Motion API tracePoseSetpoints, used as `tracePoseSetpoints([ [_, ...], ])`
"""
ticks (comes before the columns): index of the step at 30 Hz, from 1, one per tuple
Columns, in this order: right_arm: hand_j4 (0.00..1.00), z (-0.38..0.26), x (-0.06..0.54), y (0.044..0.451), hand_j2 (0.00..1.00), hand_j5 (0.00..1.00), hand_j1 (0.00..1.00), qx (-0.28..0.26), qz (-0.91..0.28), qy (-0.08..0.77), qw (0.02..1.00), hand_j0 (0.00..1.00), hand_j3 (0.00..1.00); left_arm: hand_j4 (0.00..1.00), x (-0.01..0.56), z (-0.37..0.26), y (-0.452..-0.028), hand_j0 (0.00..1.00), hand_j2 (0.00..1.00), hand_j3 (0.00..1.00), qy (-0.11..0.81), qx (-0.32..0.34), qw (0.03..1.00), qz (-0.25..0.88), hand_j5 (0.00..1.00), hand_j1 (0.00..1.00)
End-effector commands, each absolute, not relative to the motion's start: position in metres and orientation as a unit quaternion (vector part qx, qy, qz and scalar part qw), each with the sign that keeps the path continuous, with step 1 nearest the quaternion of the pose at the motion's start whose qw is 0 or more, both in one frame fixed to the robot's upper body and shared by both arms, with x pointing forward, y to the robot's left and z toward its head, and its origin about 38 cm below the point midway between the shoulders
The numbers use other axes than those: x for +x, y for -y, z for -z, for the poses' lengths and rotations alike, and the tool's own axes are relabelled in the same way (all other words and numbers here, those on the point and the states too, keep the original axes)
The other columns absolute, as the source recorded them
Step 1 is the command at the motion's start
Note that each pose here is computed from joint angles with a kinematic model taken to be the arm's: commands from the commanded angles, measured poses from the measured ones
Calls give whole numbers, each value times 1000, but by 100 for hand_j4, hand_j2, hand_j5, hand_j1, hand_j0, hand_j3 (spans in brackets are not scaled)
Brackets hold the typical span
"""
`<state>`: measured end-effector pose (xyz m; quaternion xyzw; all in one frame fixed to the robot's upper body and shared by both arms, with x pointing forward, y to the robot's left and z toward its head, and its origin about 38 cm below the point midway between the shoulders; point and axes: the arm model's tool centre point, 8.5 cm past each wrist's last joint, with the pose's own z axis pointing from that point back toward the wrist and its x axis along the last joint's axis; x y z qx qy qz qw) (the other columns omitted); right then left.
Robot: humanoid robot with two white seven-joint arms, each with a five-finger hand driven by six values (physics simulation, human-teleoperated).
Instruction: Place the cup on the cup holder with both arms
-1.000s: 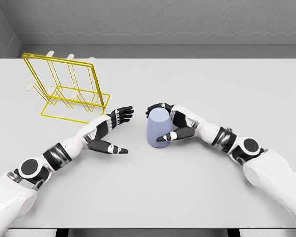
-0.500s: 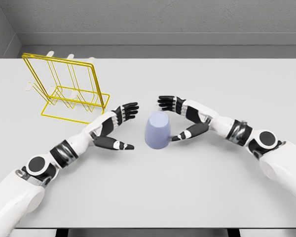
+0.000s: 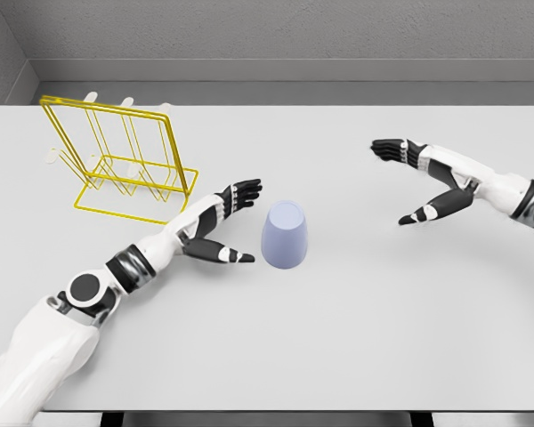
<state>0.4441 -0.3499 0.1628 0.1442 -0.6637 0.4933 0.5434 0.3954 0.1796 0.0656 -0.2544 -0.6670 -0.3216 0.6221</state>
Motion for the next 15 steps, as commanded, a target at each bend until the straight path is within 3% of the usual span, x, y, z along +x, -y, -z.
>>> tracePoseSetpoints([
  [1,100,-179,447,367,100,100,100,79,-549,646,524,100,100,100,396,-62,-174,100,100,100,666,-261,625,313,100,100],
  [3,100,-209,457,398,100,100,100,-64,-585,641,493,100,100,100,395,-62,-168,100,100,100,666,-266,623,312,100,100],
  [5,100,-218,460,405,100,100,100,-121,-600,634,472,100,100,100,394,-61,-164,100,100,100,666,-270,621,312,100,100],
  [15,100,-211,456,411,100,100,100,-120,-614,615,481,100,100,100,391,-61,-163,100,100,100,664,-271,618,321,100,100],
])
